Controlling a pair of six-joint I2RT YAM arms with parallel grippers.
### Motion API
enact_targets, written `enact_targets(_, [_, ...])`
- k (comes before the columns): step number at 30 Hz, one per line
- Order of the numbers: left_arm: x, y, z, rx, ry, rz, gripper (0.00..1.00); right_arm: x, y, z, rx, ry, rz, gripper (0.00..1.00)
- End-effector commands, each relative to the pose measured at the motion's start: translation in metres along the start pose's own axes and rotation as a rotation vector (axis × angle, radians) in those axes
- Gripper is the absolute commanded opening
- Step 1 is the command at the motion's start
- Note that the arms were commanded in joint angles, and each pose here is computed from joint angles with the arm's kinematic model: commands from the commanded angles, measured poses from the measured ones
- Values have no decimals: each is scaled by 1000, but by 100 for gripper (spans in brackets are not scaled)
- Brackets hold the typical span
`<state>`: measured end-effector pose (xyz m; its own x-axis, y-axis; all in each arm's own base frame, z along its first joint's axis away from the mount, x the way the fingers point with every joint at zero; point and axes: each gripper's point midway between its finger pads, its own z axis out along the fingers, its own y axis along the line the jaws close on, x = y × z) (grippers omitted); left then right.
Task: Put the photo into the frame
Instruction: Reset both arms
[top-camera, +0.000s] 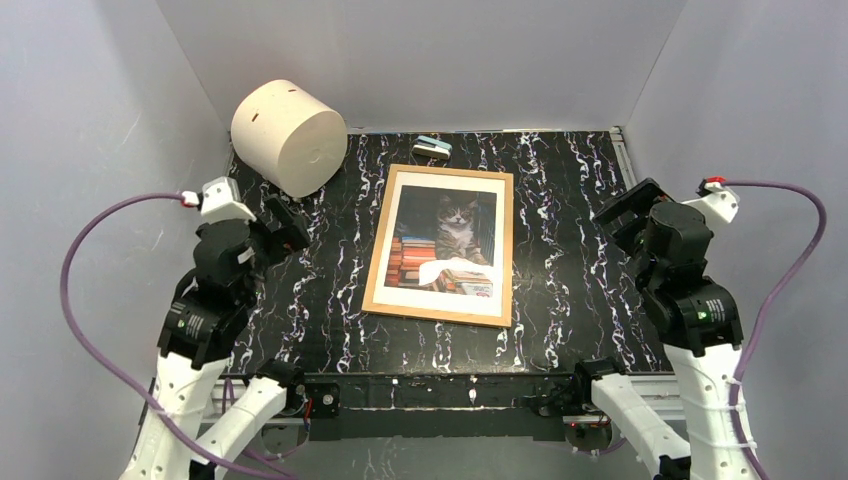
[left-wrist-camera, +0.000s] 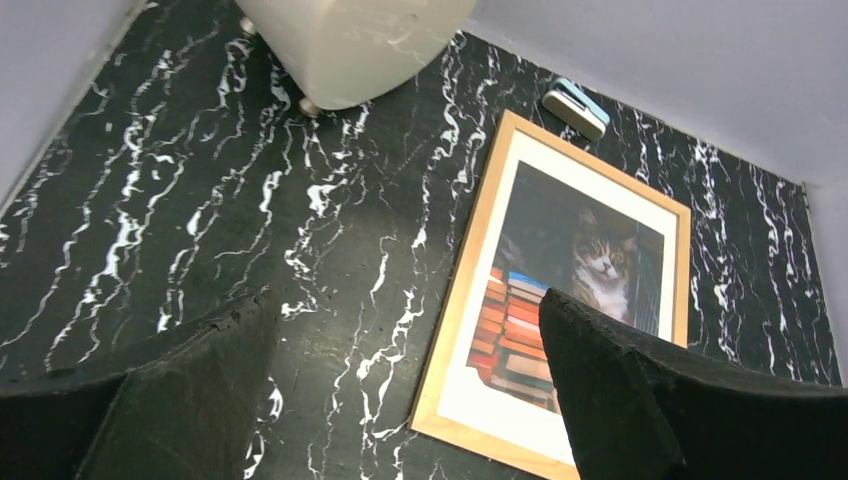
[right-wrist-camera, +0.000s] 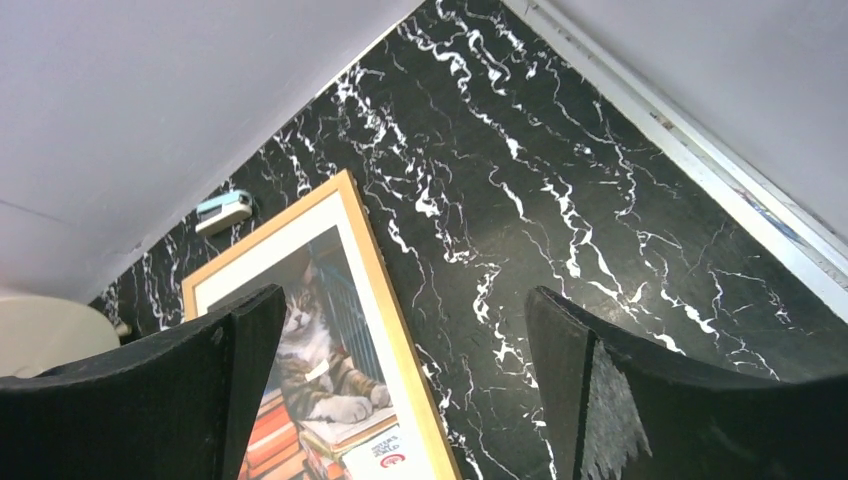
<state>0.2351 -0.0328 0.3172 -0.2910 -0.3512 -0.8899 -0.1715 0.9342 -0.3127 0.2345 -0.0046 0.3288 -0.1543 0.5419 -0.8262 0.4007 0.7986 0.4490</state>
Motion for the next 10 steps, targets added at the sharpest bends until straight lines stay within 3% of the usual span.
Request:
enact_targets(1, [-11,26,-17,-107,-40,23,98,-29,-11,-18,47,-92,24,99])
enact_targets(10, [-13,24,-22,-91,-27,55,98,-27,-8,-19,37,-70,29,99])
